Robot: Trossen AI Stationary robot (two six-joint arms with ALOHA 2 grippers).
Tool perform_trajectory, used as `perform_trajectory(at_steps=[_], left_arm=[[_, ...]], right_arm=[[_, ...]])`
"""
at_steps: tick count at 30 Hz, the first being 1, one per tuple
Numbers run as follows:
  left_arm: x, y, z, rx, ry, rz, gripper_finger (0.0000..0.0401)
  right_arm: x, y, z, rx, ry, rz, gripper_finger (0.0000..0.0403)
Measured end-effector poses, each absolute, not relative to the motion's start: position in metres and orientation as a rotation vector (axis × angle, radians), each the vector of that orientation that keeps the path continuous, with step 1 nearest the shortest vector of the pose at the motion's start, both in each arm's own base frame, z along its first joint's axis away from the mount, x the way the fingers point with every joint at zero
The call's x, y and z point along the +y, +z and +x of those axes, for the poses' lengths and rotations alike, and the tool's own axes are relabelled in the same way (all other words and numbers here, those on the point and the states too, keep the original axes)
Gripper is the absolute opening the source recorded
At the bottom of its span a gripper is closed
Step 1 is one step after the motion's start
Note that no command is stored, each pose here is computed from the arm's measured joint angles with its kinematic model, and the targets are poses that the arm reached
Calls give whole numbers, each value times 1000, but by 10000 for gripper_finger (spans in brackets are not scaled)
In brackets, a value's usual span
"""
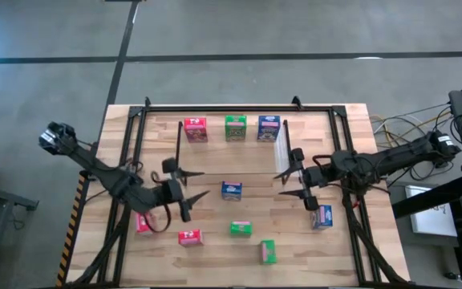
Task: Stack cereal on shelf
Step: Put the right red cereal box on the shelf, aligned with the other red cereal box
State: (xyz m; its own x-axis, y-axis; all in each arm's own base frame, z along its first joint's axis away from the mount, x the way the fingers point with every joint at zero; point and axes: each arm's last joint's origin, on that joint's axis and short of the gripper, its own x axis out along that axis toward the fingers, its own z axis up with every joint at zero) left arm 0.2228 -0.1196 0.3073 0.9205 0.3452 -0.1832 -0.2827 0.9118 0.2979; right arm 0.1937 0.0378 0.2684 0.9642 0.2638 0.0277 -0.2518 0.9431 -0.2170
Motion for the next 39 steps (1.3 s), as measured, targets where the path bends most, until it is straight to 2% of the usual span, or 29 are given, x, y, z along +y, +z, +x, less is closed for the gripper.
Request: perform_trajectory(at_steps=[12, 19, 24, 32, 39], left_arm=[[-151, 343, 253, 763, 138, 68, 245], [-167, 333, 270, 1034, 76, 22, 245], [-169, 320, 278, 1196, 48, -106, 245], [-187, 312, 270, 1243, 151, -307, 245], [-198, 307, 264, 1196, 224, -304, 271]], right_arm=[[35, 270, 180, -92, 258, -211, 210], [35, 270, 180, -94, 258, -205, 210], [35, 270, 180, -95, 257, -219, 210], [35, 270, 180, -99, 257, -247, 210], [35, 270, 180, -101, 259, -249, 210]])
